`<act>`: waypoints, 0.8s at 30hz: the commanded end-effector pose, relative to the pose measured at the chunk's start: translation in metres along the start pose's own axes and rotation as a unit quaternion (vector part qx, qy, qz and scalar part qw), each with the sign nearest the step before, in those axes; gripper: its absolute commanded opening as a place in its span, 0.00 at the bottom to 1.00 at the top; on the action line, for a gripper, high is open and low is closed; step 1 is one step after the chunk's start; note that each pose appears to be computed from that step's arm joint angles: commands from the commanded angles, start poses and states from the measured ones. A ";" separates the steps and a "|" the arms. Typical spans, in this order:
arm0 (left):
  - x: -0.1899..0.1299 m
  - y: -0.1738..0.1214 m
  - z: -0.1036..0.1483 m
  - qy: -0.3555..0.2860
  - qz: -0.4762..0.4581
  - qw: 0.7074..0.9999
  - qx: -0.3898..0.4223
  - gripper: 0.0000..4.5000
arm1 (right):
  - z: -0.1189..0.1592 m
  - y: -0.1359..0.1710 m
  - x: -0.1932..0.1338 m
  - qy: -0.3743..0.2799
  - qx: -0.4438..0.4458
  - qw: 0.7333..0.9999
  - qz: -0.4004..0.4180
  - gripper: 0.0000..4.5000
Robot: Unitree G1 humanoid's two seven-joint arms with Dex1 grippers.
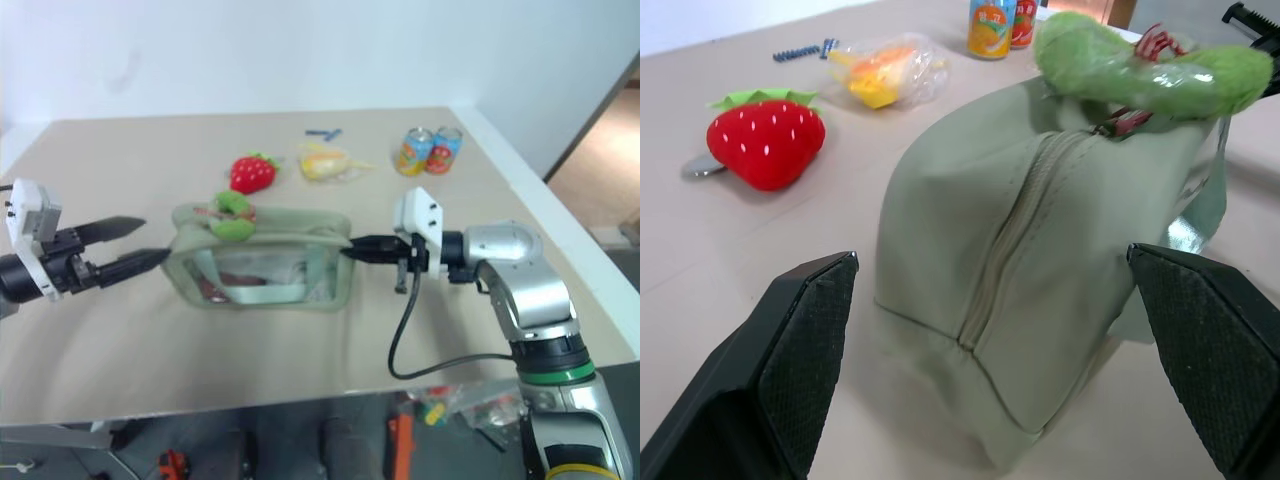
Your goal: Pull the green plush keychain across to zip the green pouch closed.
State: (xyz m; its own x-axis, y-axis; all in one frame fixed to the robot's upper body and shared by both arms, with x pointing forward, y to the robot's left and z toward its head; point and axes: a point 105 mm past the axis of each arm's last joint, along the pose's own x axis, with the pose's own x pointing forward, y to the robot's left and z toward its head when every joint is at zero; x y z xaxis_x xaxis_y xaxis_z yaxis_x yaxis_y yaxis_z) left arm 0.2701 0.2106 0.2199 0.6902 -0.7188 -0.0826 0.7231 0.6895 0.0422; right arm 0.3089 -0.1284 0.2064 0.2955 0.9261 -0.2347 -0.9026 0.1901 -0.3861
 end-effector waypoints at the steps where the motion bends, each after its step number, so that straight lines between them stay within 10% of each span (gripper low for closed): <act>1: 0.005 -0.008 0.000 -0.004 -0.007 1.000 0.014 1.00 | 0.006 0.000 0.005 -0.003 -0.015 1.000 0.013 0.00; 24: -0.009 -0.015 0.004 0.025 -0.045 0.999 -0.014 1.00 | 0.003 0.000 0.005 0.005 -0.018 1.000 0.012 0.00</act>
State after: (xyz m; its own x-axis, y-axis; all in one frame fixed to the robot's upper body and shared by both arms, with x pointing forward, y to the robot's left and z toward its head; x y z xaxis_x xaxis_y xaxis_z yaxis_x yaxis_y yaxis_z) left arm 0.2554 0.2076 0.2215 0.6230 -0.7727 -0.1217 0.7748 0.6310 -0.0398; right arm 0.3115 -0.1248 0.2072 0.2883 0.9262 -0.2429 -0.8997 0.1753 -0.3998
